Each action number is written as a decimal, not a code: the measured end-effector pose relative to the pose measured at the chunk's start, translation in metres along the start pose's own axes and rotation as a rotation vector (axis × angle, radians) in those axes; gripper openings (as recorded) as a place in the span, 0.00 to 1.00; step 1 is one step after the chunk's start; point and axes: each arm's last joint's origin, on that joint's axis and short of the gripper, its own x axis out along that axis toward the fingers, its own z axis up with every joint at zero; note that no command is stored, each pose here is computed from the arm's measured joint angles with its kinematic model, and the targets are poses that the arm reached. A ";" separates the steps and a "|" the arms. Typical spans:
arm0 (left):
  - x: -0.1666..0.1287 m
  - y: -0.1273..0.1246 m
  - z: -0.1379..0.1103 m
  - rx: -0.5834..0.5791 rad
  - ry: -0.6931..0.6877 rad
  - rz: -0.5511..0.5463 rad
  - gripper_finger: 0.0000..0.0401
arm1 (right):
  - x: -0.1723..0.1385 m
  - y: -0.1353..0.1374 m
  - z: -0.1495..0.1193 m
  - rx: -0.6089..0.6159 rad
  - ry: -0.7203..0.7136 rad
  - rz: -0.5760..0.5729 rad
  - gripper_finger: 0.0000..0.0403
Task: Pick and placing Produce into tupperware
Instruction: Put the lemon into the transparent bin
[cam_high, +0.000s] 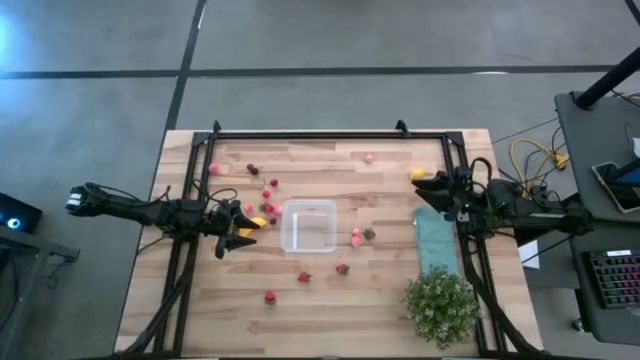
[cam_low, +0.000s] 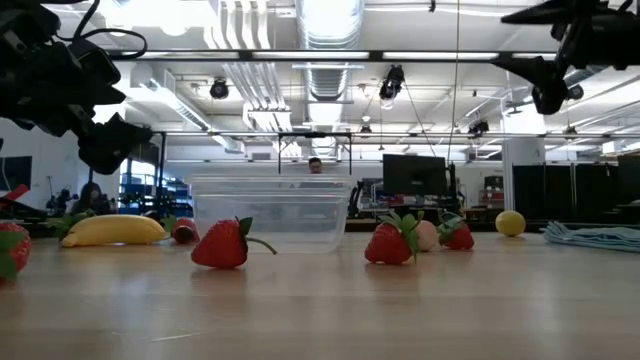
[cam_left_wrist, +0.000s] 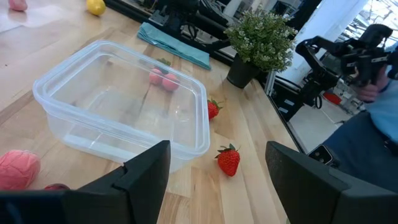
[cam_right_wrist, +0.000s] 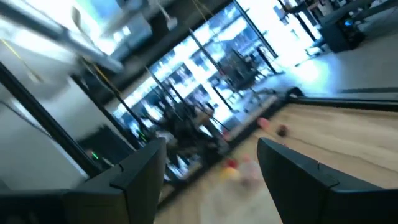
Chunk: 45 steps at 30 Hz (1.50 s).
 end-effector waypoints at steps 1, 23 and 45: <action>0.000 0.000 0.000 0.000 0.000 0.000 0.62 | 0.001 0.002 0.002 0.028 -0.018 0.013 0.61; 0.000 0.000 0.000 0.000 0.001 0.000 0.62 | 0.029 0.014 0.031 -0.794 -0.478 -0.491 0.61; 0.000 0.000 0.000 0.000 0.000 0.000 0.62 | 0.053 0.084 0.123 -0.485 -0.558 -1.172 0.60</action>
